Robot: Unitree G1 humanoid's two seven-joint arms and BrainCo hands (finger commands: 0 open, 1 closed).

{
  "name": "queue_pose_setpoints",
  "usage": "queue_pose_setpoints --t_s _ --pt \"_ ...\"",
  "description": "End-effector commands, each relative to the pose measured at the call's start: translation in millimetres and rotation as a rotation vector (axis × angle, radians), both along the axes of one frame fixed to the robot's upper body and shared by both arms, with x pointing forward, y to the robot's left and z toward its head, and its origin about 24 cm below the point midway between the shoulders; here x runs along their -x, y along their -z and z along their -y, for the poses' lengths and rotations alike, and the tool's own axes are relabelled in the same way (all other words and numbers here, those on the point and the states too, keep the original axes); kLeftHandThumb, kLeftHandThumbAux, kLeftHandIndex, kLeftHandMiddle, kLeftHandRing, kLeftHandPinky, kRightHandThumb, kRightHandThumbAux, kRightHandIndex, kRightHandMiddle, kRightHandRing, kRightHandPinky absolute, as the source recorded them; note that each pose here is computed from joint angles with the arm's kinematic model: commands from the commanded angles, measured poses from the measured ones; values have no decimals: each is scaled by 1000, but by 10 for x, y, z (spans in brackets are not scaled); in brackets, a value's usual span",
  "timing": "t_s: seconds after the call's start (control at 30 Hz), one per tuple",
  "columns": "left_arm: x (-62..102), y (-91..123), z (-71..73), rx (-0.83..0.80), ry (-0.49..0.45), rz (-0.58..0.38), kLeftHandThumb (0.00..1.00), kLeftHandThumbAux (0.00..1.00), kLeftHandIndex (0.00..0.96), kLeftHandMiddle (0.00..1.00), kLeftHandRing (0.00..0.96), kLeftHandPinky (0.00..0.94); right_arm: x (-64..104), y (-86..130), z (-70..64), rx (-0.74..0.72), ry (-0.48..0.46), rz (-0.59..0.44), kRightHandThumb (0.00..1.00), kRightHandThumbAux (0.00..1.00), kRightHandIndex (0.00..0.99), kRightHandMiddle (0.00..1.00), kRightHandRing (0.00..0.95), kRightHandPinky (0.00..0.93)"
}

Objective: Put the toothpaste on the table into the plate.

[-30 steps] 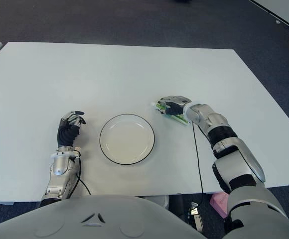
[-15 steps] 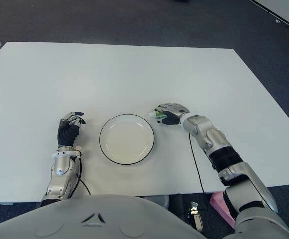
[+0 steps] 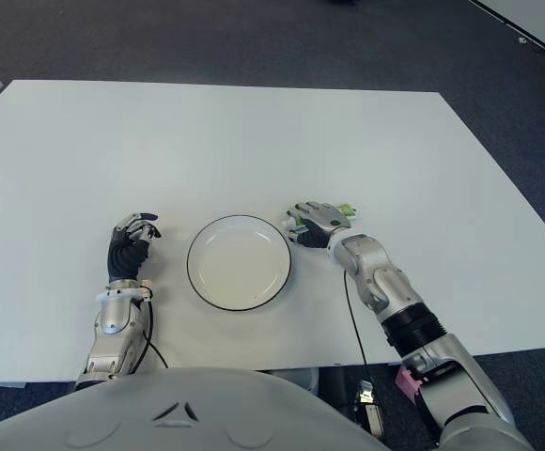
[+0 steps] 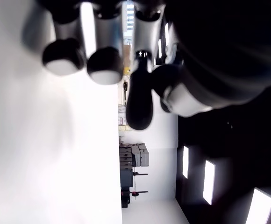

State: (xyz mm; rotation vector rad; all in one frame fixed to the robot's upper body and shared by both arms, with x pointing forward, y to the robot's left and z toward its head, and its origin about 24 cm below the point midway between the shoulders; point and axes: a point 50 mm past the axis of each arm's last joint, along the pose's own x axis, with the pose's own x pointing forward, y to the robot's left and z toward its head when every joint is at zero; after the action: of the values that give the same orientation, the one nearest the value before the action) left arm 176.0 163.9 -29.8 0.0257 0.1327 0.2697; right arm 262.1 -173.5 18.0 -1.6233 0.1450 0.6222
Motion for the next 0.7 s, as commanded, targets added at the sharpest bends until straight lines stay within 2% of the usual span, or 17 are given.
queue_pose_setpoints --t_s 0.03,0.3,0.5,0.7 --pt "151 149 3 16 -27 -103 703 717 439 878 881 873 114 366 -71 23 67 -26 564 218 0 0 0 0" --pt "185 145 -27 14 -36 -103 703 717 439 880 885 876 196 765 6 25 177 84 570 219 0 0 0 0" --pt "216 144 -56 8 -48 -109 704 716 439 881 886 877 209 857 2 15 239 179 574 253 0 0 0 0" --pt "230 136 -71 7 -57 -109 703 717 439 881 888 878 295 964 19 -24 289 270 584 311 0 0 0 0"
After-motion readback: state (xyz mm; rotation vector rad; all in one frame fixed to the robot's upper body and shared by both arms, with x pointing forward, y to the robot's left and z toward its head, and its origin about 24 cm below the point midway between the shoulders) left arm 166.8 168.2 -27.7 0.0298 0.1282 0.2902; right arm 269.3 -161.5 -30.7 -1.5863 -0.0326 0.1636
